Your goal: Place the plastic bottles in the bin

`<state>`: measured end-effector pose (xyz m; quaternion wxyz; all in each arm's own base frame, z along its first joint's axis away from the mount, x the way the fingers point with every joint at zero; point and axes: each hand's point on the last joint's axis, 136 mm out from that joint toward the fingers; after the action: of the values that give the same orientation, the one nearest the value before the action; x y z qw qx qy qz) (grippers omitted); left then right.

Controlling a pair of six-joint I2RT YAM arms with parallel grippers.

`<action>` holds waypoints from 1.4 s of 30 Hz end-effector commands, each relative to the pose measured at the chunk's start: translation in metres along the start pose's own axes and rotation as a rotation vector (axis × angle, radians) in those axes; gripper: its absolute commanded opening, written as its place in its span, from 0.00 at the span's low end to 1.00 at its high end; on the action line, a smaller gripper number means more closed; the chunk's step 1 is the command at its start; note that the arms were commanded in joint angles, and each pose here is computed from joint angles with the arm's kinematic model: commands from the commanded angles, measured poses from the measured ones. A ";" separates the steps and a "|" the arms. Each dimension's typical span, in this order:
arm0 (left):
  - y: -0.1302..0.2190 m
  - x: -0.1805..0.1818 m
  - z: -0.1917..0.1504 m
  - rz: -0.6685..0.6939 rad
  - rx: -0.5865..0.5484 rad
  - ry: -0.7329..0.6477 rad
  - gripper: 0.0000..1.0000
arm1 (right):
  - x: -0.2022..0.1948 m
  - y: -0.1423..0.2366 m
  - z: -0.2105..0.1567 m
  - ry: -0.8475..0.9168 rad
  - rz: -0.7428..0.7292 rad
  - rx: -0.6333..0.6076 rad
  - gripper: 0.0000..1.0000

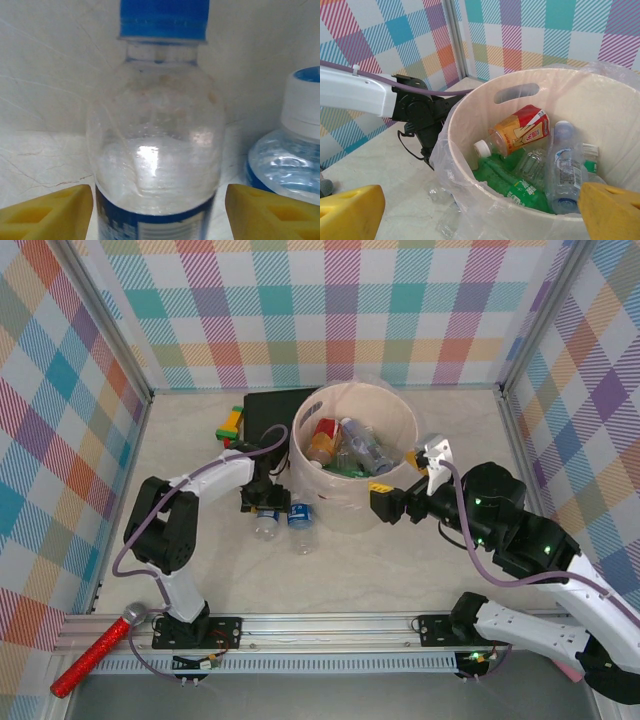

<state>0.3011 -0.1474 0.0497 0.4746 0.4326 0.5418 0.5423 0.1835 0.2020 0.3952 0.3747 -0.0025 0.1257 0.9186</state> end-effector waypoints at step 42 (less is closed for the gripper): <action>0.378 -0.083 0.008 -0.492 -1.182 -0.143 0.52 | -0.010 -0.004 0.003 -0.034 -0.064 -0.021 0.99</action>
<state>0.3002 -0.1944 0.3903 0.7527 0.0540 0.2535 0.6052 0.1954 0.2047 0.3932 0.3972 0.0041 0.1165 0.9103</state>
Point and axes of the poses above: each hand's point on the last joint's axis, 136 mm out from that joint toward the fingers, its own y axis back along the fingers, its own x axis along the line the jaws close on, z = x × y, and after that the axes turned 13 degrees about y, right-handed
